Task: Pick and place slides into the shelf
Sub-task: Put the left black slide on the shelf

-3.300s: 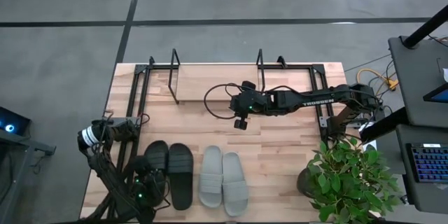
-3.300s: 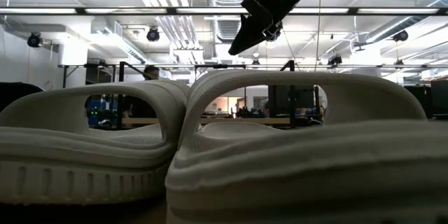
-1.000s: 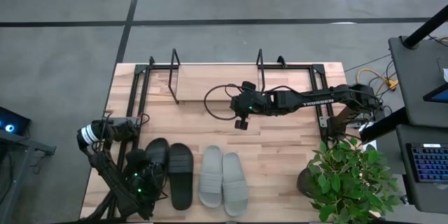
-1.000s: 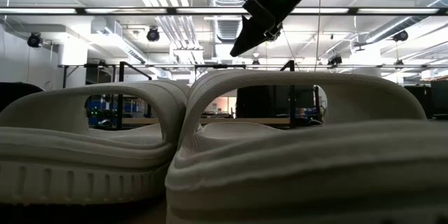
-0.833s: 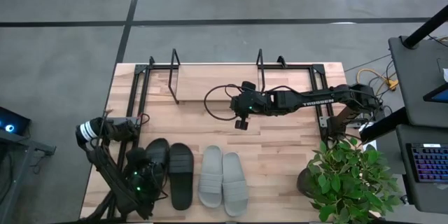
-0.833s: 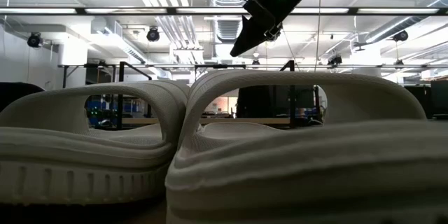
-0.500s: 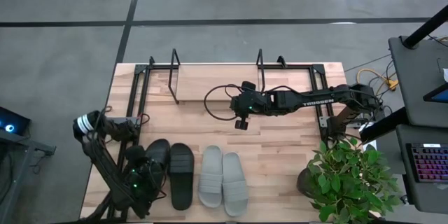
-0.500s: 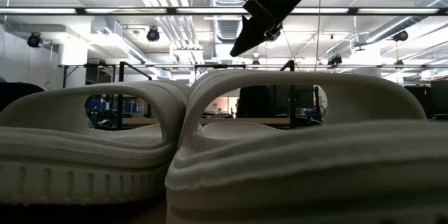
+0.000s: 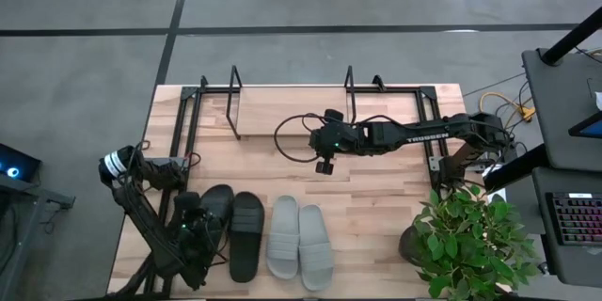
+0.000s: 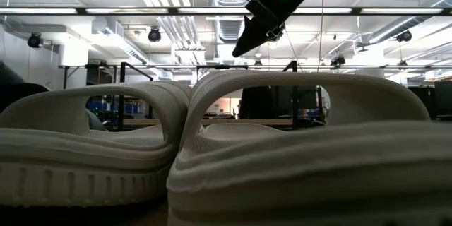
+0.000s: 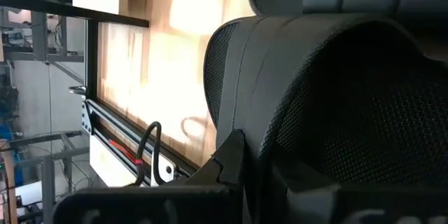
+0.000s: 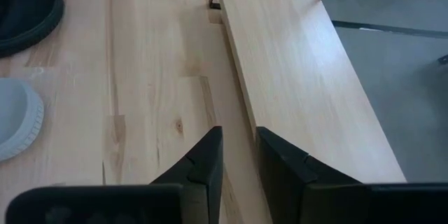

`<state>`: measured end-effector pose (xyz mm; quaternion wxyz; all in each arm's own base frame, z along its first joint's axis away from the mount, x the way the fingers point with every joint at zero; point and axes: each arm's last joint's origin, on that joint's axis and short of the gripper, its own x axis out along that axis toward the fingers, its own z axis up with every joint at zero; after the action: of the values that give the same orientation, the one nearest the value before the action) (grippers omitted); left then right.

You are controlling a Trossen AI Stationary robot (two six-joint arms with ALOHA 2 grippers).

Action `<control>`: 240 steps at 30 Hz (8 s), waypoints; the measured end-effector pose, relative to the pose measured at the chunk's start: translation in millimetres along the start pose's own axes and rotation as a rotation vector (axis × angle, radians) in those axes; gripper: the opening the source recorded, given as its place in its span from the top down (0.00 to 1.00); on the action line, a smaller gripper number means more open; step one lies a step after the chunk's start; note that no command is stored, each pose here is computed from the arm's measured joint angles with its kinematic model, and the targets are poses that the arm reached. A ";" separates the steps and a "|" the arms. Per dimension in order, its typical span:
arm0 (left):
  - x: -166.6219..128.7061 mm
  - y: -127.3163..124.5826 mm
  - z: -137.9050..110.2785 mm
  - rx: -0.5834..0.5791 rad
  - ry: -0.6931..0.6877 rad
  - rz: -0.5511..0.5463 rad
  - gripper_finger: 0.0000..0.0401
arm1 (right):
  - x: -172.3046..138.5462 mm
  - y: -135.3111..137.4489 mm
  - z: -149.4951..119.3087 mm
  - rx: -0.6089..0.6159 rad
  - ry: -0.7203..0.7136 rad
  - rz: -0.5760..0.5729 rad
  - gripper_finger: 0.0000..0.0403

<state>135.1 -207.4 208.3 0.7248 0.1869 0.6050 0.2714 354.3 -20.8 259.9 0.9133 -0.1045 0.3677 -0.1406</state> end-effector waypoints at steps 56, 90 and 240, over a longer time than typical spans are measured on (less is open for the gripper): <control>-16.4 129.9 122.2 -0.207 -0.565 0.407 1.00 | -34.6 -17.8 4.4 0.106 -0.019 -0.214 0.81; 22.9 138.1 142.7 -0.178 -0.552 0.662 1.00 | -34.8 -17.6 2.9 0.098 -0.004 -0.210 0.81; 148.8 275.6 165.1 -0.185 -0.181 0.415 1.00 | -33.2 -31.8 24.9 -0.147 -0.184 -0.293 0.82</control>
<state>268.4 110.0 290.8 0.7189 0.2634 0.4588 0.4509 343.1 -37.4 308.2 0.9027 -0.2358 0.2730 -0.2345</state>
